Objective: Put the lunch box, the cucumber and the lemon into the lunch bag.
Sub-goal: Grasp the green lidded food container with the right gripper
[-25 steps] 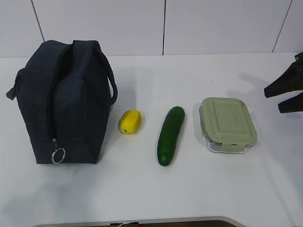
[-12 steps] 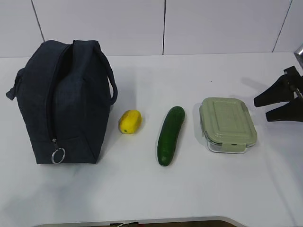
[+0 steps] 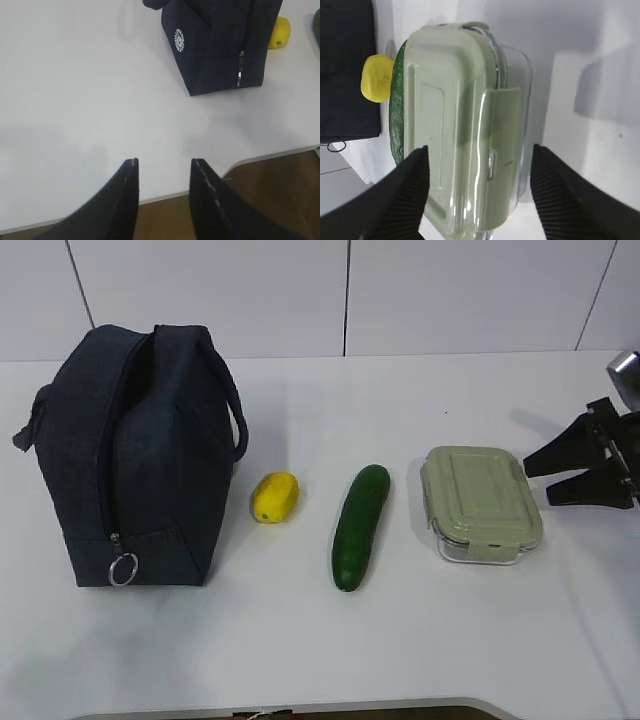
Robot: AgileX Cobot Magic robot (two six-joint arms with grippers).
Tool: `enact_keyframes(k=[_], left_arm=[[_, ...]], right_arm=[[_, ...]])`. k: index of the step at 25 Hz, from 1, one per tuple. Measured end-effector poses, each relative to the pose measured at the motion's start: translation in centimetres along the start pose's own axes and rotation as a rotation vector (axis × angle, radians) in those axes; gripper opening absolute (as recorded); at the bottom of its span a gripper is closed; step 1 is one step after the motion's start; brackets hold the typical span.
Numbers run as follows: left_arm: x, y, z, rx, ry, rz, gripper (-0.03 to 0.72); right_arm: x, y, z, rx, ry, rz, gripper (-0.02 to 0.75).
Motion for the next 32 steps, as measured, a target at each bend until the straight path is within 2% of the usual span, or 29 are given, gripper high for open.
enact_keyframes(k=[7,15,32], left_arm=[[0.0,0.0,0.0,0.000,0.000,0.000,0.242],[0.0,0.0,0.0,0.002,0.000,-0.001,0.242],[0.0,0.0,0.0,0.002,0.000,-0.001,0.242]], right_arm=[[0.1,-0.5,1.9,-0.015,0.039,0.011,0.507],[0.3,0.6,3.5,-0.027,0.066,-0.046,0.507],[0.1,0.4,4.2,-0.054,0.058,-0.041,0.508]])
Point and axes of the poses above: a point on each arm's last joint axis where the gripper is mounted, z pointing out along that axis toward the gripper, y along the wrist's bending axis when the last joint is at zero, x = y × z, the point moved 1 cm from there along z, pointing out along that axis toward the gripper, and after that the axes turned 10 degrees about z, right-handed, at the moved point
